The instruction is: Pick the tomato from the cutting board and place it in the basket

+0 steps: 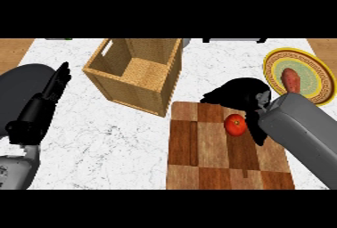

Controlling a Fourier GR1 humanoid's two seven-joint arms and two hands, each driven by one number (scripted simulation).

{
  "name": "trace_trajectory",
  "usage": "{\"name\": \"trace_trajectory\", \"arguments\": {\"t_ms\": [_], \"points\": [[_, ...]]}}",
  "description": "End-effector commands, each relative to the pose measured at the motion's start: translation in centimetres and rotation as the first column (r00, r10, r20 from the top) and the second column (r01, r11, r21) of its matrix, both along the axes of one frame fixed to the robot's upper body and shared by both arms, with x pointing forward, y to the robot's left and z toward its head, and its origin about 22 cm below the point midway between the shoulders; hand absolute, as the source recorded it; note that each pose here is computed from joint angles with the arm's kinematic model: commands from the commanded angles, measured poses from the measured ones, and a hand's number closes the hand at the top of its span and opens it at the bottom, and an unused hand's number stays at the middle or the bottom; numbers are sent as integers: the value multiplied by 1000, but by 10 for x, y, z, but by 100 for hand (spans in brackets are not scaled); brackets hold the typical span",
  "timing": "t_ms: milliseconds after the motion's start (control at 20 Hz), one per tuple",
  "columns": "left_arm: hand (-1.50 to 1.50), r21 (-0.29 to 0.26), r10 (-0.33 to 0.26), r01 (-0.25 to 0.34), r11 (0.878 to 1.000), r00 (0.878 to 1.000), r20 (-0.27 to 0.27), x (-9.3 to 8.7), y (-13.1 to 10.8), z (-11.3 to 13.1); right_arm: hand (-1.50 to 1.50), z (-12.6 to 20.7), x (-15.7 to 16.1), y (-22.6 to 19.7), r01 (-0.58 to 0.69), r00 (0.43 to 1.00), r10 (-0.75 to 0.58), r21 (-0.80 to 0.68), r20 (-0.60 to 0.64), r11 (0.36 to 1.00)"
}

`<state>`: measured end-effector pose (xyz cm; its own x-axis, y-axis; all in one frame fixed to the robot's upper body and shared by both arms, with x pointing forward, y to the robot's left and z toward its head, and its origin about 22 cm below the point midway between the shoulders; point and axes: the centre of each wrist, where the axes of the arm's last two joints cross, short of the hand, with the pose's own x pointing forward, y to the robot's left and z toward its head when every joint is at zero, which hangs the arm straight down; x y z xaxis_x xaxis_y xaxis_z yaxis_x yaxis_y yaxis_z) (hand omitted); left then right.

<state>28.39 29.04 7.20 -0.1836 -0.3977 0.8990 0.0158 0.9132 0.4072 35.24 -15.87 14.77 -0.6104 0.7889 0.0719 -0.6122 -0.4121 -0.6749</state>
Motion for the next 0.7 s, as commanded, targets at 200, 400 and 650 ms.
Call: {"name": "trace_trajectory", "arguments": {"t_ms": [200,400,650], "points": [[0,5,2,-2,1000,1000,9,17,-1,-6,-150,-40,7,-22,-4,1000,4,12,14,1000],[0,9,22,-22,1000,1000,6,14,-1,-3,-150,-52,14,-8,-11,1000,10,21,19,1000],[0,8,7,-7,1000,1000,4,-6,6,-10,-150,-67,-7,-23,-13,998,10,51,54,999]]}}
